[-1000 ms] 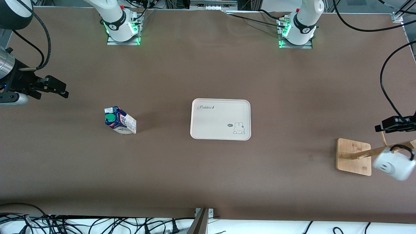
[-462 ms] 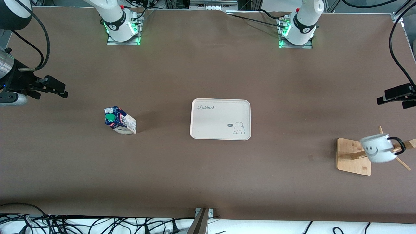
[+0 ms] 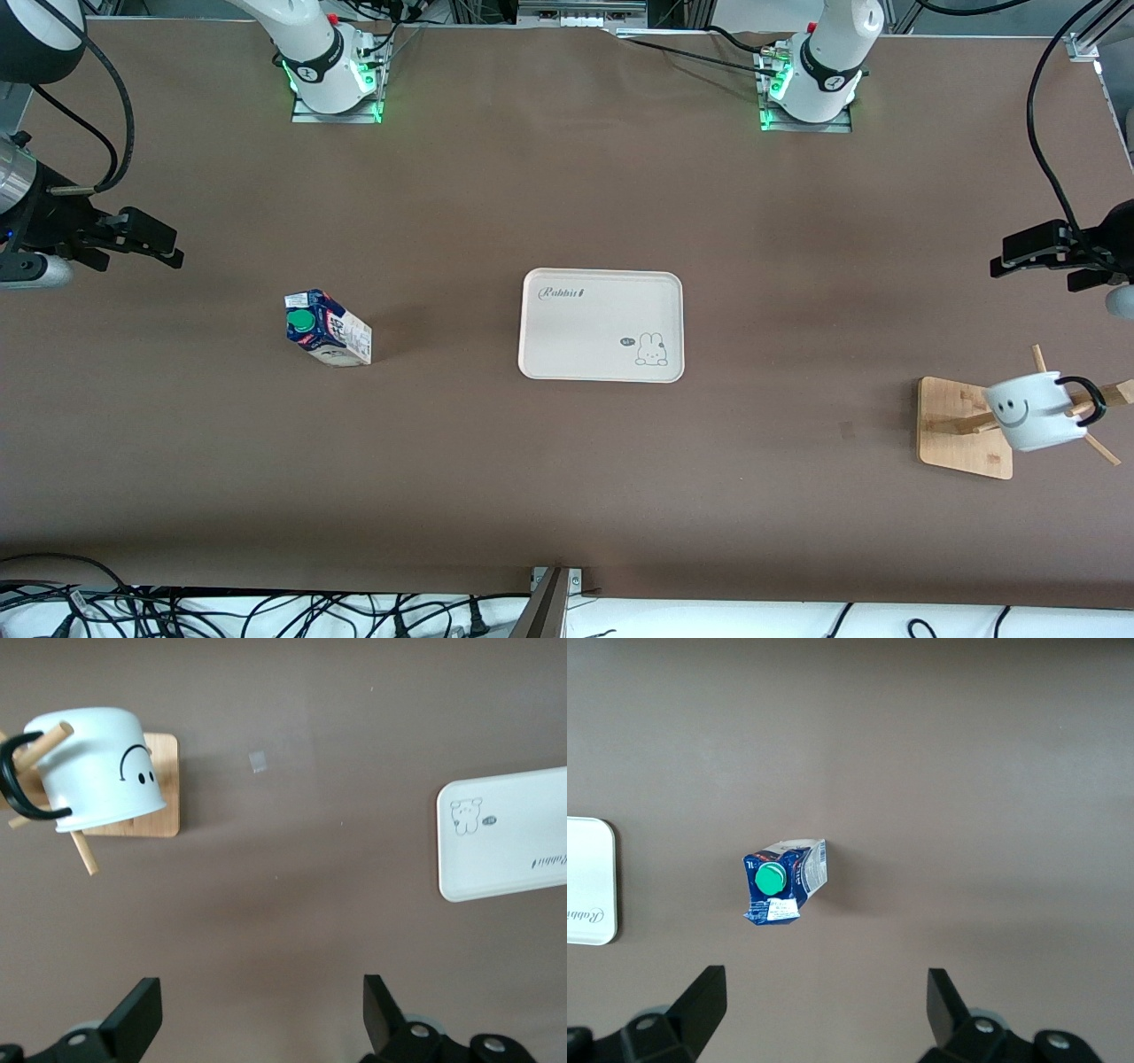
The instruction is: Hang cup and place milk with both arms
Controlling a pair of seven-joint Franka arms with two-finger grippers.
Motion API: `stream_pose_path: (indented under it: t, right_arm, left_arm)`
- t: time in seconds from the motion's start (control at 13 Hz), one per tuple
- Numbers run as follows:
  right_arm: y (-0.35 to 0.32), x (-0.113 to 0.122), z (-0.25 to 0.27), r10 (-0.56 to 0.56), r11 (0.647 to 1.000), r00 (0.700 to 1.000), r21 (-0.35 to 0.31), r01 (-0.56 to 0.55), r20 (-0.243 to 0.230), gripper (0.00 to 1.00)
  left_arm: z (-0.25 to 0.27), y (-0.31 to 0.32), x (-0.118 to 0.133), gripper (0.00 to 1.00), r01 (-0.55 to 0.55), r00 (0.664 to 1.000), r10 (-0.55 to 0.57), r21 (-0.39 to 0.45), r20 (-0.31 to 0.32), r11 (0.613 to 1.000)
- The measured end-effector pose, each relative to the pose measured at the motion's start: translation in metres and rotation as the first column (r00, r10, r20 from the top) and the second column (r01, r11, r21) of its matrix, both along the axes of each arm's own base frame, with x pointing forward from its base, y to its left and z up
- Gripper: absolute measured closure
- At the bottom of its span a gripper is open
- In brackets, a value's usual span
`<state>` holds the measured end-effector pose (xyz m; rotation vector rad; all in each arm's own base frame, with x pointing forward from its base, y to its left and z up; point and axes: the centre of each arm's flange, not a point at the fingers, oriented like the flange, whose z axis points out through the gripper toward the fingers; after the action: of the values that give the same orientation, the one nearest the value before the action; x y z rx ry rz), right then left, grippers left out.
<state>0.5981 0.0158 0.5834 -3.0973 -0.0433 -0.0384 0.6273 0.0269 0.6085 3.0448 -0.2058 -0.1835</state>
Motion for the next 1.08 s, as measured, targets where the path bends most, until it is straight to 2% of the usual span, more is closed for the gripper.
stream_pose_path:
  t: [0.38, 0.62, 0.77, 0.92, 1.08]
  right_arm:
    - [-0.001, 0.000, 0.000, -0.002, 1.000, 1.000, 0.000, 0.002, 0.000, 0.00]
    - [-0.001, 0.000, 0.000, -0.002, 1.000, 1.000, 0.000, 0.002, -0.001, 0.00]
    - [-0.001, 0.000, -0.001, -0.002, 1.000, 1.000, 0.000, 0.002, -0.001, 0.00]
    - [-0.001, 0.000, -0.001, -0.002, 1.000, 1.000, 0.000, 0.002, -0.002, 0.00]
    - [-0.001, 0.000, -0.001, -0.002, 1.000, 1.000, 0.000, 0.002, -0.002, 0.00]
  left_arm:
    - [0.004, -0.043, -0.003, 0.00, 0.072, 0.997, -0.071, 0.014, -0.004, 0.997]
    - [0.007, -0.041, -0.005, 0.00, 0.062, 0.998, -0.062, 0.019, -0.001, 0.998]
    - [0.016, -0.036, -0.014, 0.00, 0.055, 0.998, -0.055, 0.026, 0.027, 0.998]
    - [0.021, -0.033, -0.028, 0.00, 0.036, 0.996, -0.038, 0.027, 0.086, 0.999]
    - [0.019, -0.032, -0.051, 0.00, -0.027, 0.997, 0.025, 0.025, 0.070, 0.999]
